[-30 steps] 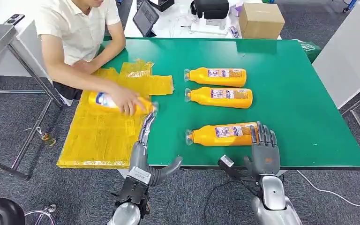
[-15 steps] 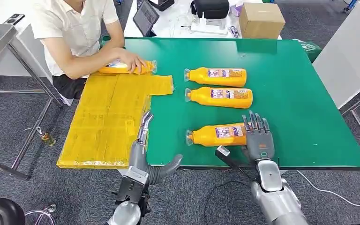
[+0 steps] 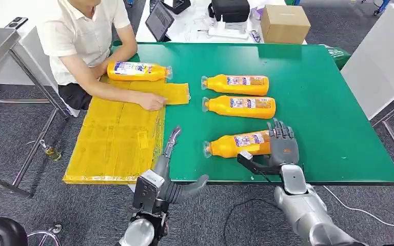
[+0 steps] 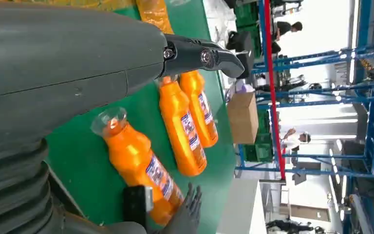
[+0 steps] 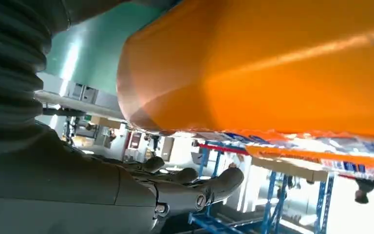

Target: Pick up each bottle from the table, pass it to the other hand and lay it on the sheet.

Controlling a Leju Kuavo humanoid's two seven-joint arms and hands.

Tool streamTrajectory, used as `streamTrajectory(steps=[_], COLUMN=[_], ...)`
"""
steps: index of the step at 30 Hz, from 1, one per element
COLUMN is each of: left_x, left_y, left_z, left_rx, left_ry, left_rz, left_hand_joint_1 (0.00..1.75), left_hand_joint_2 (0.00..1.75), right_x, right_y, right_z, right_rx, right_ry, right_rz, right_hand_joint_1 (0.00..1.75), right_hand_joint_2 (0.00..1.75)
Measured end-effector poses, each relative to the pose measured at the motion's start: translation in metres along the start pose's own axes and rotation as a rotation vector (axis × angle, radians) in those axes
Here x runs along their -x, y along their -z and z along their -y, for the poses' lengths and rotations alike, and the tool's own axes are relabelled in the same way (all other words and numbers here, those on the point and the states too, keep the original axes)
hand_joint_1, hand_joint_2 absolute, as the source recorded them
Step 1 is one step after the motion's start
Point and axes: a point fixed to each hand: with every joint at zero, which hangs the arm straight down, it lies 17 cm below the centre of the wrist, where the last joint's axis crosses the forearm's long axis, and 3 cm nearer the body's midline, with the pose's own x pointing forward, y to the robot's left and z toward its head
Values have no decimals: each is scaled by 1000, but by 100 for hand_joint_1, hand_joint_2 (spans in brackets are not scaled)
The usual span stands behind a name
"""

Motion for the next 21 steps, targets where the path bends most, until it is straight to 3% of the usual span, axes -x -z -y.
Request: streamTrajectory(steps=[11,12,13,14,21], left_x=[7,7,7,7,8], left_y=[-3,-3,-3,-3,-2], left_z=[7,7,7,7,9], left_rx=[34,34,35,36,43], left_ry=[-40,-40,-41,-41,-59], left_rz=[-40,-41,-42,-42,-51], left_hand_joint_1=[0,0,0,0,0], left_hand_joint_2=[175,175,175,175,175], right_x=[17,18,20,21,8], right_y=[14,14,14,13,6], right_z=[-8,-8,-9,-10,-20], right_rx=[-110,-112,-114,-120,-157], right_ry=[-106,-110,-114,-118,-16], right_rz=[50,51,52,54,164], right_hand_joint_1=[0,23,134,171,175], right_hand_joint_2=[175,175,175,175,175])
